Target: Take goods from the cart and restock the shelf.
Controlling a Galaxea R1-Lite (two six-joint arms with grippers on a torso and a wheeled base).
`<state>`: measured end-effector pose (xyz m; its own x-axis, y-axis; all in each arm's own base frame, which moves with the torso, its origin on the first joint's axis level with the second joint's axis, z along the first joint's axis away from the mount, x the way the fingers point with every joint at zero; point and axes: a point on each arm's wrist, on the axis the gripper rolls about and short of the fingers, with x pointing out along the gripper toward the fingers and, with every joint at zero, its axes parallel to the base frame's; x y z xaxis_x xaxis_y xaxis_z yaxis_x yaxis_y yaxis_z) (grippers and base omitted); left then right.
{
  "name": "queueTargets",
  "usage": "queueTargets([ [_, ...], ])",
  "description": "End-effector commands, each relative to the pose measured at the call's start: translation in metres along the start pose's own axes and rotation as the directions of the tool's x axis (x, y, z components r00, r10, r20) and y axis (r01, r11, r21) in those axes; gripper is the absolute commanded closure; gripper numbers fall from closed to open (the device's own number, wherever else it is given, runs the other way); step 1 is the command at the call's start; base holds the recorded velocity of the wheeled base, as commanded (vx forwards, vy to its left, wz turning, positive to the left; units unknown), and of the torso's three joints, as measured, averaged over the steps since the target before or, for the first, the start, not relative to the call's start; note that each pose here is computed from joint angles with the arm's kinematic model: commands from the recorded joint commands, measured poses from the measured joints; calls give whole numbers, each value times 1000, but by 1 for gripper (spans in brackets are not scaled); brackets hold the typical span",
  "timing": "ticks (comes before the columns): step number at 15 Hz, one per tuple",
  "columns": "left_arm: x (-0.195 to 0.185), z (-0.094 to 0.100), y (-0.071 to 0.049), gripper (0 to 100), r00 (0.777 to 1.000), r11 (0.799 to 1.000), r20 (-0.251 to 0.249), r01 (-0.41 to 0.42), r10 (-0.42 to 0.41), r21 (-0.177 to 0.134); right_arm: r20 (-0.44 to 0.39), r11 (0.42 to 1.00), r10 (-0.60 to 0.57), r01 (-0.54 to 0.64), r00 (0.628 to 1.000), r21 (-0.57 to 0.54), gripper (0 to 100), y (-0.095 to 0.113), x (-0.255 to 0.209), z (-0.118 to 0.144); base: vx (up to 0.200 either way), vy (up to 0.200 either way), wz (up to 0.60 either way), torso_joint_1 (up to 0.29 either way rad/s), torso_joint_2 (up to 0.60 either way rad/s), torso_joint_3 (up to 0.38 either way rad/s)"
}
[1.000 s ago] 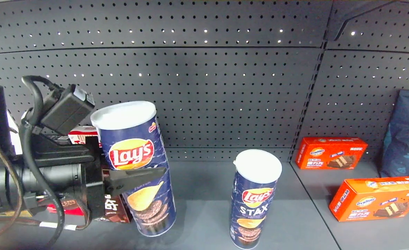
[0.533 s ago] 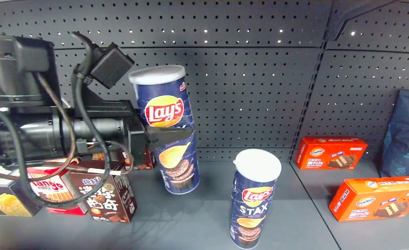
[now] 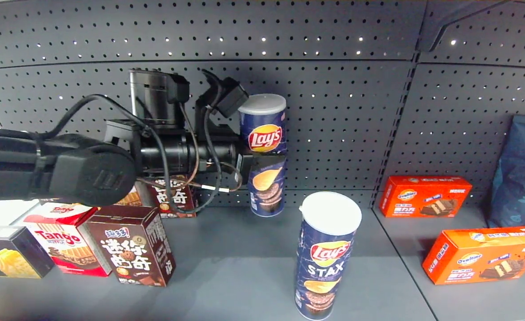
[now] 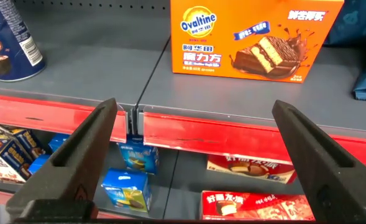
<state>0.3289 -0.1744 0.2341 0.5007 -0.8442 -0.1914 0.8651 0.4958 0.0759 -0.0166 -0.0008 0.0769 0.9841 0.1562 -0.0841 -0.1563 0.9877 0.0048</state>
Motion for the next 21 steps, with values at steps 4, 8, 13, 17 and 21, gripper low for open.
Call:
queueTargets([
  [4, 57, -42, 28, 100, 998, 1000, -67, 17, -18, -14, -5, 1000, 1, -1, 1000, -1, 0, 0, 0, 0, 0, 0, 0, 0, 0, 0],
  [8, 73, -53, 31, 100, 996, 999, -80, 26, -27, -22, -5, 1000, 1, -1, 1000, 1, 0, 0, 0, 0, 0, 0, 0, 0, 0, 0],
  [13, 83, -60, 28, 100, 995, 999, -90, 43, -45, -27, -5, 1000, 1, -1, 1000, 1, 0, 0, 0, 0, 0, 0, 0, 0, 0, 0],
  [17, 89, -66, 26, 100, 994, 998, -99, 52, -55, -33, -5, 1000, 1, -1, 1000, -1, 0, 0, 0, 0, 0, 0, 0, 0, 0, 0],
  [21, 92, -63, 21, 100, 995, 998, -82, 62, -64, -24, -5, 1000, 1, -1, 1000, 1, 0, 0, 0, 0, 0, 0, 0, 0, 0, 0],
])
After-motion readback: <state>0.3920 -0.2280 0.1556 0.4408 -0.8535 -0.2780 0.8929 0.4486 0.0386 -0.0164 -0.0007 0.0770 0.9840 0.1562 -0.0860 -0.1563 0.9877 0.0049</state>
